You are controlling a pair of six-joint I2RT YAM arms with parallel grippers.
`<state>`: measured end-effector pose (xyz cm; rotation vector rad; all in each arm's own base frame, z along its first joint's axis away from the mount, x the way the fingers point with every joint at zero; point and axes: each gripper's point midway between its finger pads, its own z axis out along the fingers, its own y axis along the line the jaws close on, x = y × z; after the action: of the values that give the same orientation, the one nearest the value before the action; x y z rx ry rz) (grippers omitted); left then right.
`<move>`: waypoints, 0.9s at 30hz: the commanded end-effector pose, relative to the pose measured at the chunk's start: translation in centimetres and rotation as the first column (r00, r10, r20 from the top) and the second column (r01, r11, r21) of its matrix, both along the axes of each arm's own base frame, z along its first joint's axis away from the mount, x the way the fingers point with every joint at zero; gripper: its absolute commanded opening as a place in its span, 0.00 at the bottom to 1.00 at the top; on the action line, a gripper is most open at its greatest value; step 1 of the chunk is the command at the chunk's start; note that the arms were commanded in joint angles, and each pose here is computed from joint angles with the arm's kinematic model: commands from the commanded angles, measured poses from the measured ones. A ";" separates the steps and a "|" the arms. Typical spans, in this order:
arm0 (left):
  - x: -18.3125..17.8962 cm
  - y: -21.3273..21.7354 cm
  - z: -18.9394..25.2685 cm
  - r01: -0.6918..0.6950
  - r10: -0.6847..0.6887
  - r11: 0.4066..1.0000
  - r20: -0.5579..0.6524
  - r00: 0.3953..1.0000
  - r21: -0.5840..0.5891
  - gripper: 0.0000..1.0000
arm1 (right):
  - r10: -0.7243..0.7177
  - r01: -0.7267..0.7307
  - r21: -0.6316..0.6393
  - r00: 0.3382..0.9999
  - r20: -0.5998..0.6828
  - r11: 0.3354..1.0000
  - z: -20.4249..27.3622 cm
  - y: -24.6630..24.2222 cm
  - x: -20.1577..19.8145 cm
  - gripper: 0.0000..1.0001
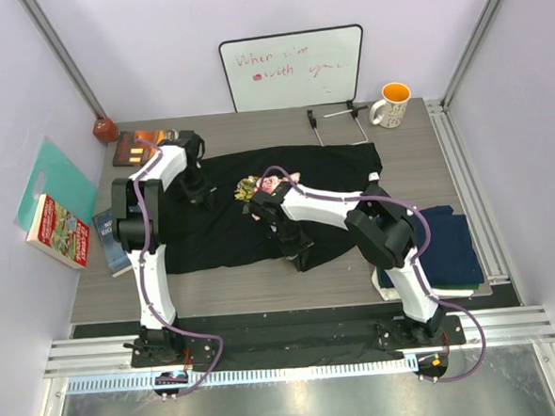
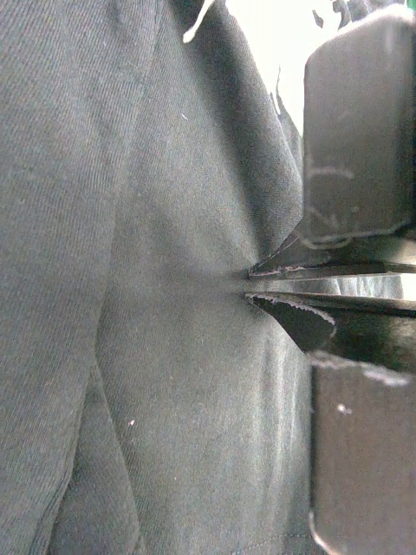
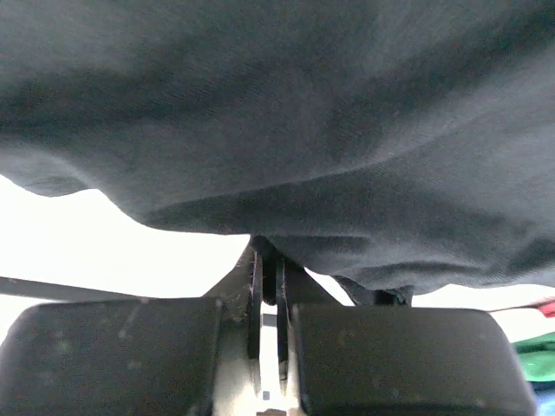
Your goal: Fold and stack the t-shirts
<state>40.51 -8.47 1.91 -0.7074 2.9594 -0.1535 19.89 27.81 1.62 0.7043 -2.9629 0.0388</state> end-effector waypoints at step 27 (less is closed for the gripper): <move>-0.1 1.1 2.9 0.033 -0.033 0.999 0.040 0.999 -0.008 0.10 | -0.126 0.169 -0.042 0.859 0.496 0.985 9.5 -5.7 19.9 0.01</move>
<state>40.35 -7.55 2.39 -0.6847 2.9782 -0.1478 36.04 21.67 12.01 0.5244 -3.3915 0.3649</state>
